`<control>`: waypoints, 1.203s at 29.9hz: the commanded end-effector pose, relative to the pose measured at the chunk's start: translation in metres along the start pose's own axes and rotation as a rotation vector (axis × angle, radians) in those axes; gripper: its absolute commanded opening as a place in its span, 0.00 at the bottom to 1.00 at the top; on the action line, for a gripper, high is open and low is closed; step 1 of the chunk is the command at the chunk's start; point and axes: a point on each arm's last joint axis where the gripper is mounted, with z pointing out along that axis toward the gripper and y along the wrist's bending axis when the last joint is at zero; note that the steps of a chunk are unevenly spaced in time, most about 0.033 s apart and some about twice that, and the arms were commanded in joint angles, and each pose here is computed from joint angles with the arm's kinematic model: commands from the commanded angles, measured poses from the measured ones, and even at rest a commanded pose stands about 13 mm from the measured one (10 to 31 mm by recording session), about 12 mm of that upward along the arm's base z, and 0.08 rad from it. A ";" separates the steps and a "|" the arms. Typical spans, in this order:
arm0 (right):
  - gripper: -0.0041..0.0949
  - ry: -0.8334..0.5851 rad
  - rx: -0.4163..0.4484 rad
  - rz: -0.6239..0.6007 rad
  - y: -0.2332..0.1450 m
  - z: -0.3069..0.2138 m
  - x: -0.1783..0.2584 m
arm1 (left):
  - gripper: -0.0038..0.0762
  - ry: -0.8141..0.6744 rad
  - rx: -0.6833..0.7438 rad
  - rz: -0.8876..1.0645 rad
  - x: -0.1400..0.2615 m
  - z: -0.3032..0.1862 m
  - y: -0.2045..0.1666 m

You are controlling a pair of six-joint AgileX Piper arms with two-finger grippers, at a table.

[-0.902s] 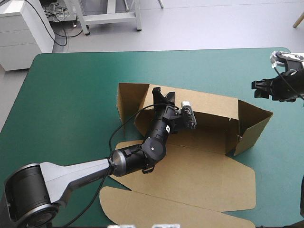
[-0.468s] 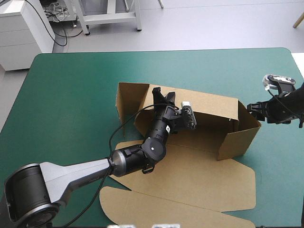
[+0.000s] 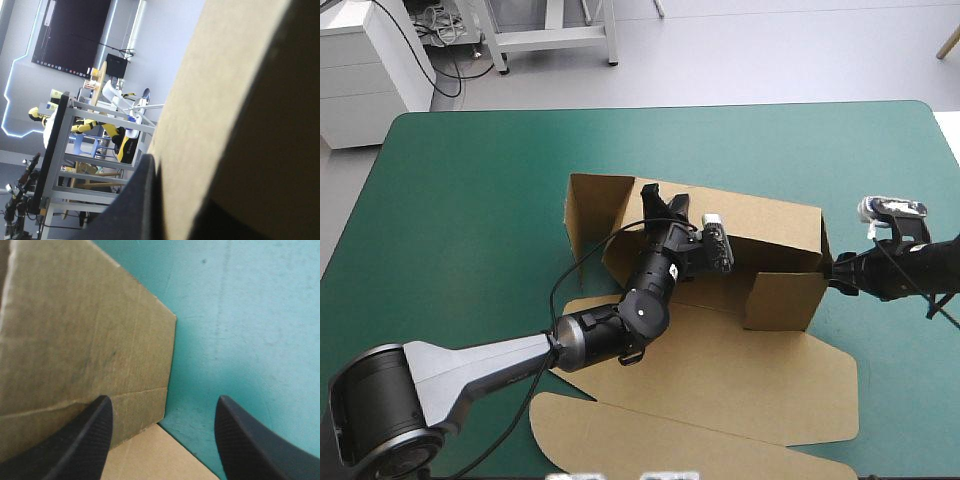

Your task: Fold the box

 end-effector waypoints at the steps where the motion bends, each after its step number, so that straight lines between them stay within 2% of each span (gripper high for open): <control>1: 0.60 -0.161 -0.023 -0.036 0.010 -0.007 0.009 | 0.04 -0.041 0.060 -0.044 -0.007 -0.007 0.005; 10: 0.60 -0.213 -0.055 -0.163 0.018 0.007 0.043 | 0.04 -0.034 0.098 0.091 -0.005 -0.006 0.000; 18: 0.60 -0.248 -0.070 -0.289 0.021 0.008 0.044 | 0.04 -0.033 0.099 0.089 -0.005 -0.006 0.000; 23: 0.60 -0.248 -0.119 -0.347 0.026 0.008 0.045 | 0.04 -0.033 0.099 0.089 -0.005 -0.006 0.000; 30: 0.60 -0.209 -0.162 -0.370 0.029 0.008 0.050 | 0.04 -0.033 0.099 0.089 -0.005 -0.006 0.000; 36: 0.60 -0.269 -0.133 -0.329 0.027 0.008 0.044 | 0.04 -0.045 0.109 0.089 -0.006 -0.007 -0.002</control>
